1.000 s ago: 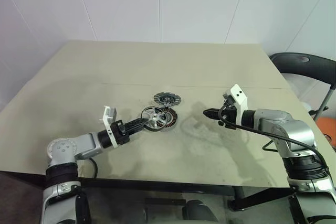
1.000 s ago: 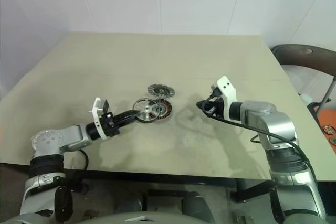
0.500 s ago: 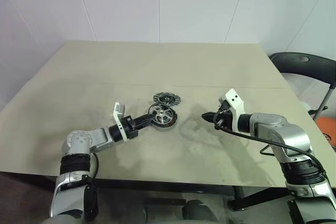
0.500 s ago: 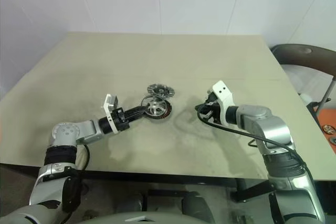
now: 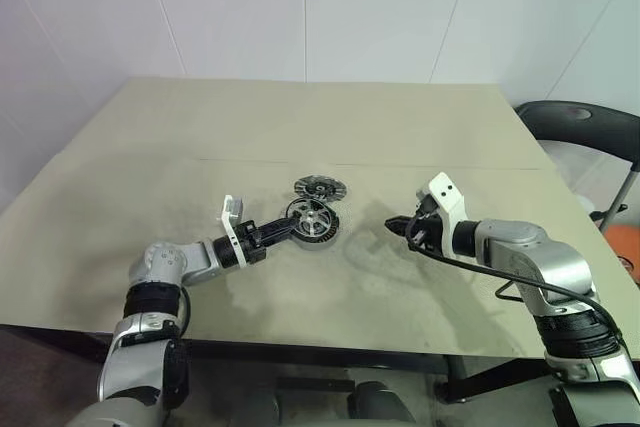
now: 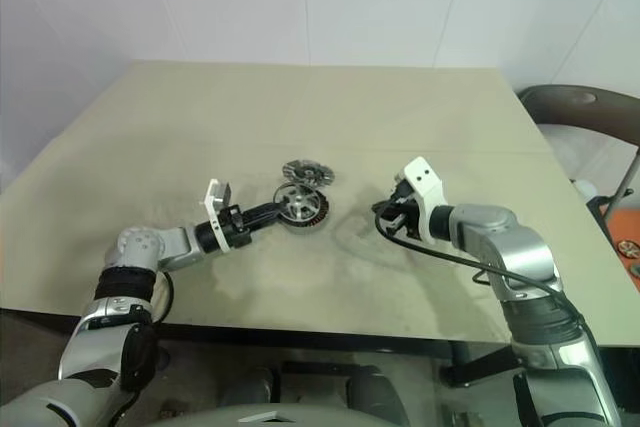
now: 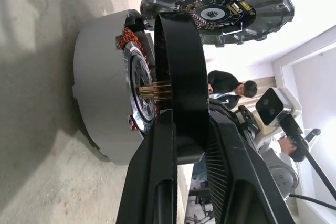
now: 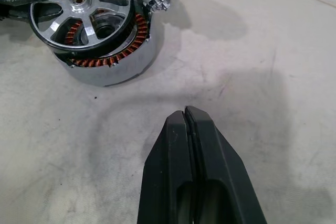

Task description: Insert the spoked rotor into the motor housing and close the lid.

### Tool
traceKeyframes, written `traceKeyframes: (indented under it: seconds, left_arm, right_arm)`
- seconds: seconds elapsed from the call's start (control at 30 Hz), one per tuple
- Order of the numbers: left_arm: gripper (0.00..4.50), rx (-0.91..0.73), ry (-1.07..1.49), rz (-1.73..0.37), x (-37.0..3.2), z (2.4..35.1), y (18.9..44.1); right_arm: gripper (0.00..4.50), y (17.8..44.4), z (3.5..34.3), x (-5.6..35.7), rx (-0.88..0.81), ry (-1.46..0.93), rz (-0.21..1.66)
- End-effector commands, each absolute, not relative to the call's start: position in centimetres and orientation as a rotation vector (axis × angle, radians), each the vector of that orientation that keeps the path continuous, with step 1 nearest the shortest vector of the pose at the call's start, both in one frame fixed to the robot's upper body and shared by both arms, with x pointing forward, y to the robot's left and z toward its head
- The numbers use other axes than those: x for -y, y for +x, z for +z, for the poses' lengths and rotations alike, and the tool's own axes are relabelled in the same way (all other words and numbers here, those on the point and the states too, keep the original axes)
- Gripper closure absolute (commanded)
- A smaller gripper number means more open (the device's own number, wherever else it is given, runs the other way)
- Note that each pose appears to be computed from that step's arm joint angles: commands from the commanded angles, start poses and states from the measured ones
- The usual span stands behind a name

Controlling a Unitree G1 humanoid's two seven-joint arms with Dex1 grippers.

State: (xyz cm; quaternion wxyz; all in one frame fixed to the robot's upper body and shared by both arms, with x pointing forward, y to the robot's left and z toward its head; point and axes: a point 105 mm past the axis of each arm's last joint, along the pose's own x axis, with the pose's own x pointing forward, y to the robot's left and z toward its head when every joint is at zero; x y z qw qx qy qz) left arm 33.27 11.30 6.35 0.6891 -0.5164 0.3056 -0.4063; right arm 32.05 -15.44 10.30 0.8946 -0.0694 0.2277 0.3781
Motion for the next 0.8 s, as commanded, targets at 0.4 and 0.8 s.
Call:
traceKeyframes:
  seconds: [0.4,0.8]
  left_arm:
    - [3.85,-0.671,-1.135,-1.055,-8.3,9.0,33.9]
    - [3.85,-0.66,-1.138,-0.984,-9.4,9.3,34.0]
  right_arm:
    - [4.5,31.8,11.3,14.8,-0.425,-0.158,0.788]
    - [4.5,32.0,11.1,15.1,-0.432,-0.165,0.775]
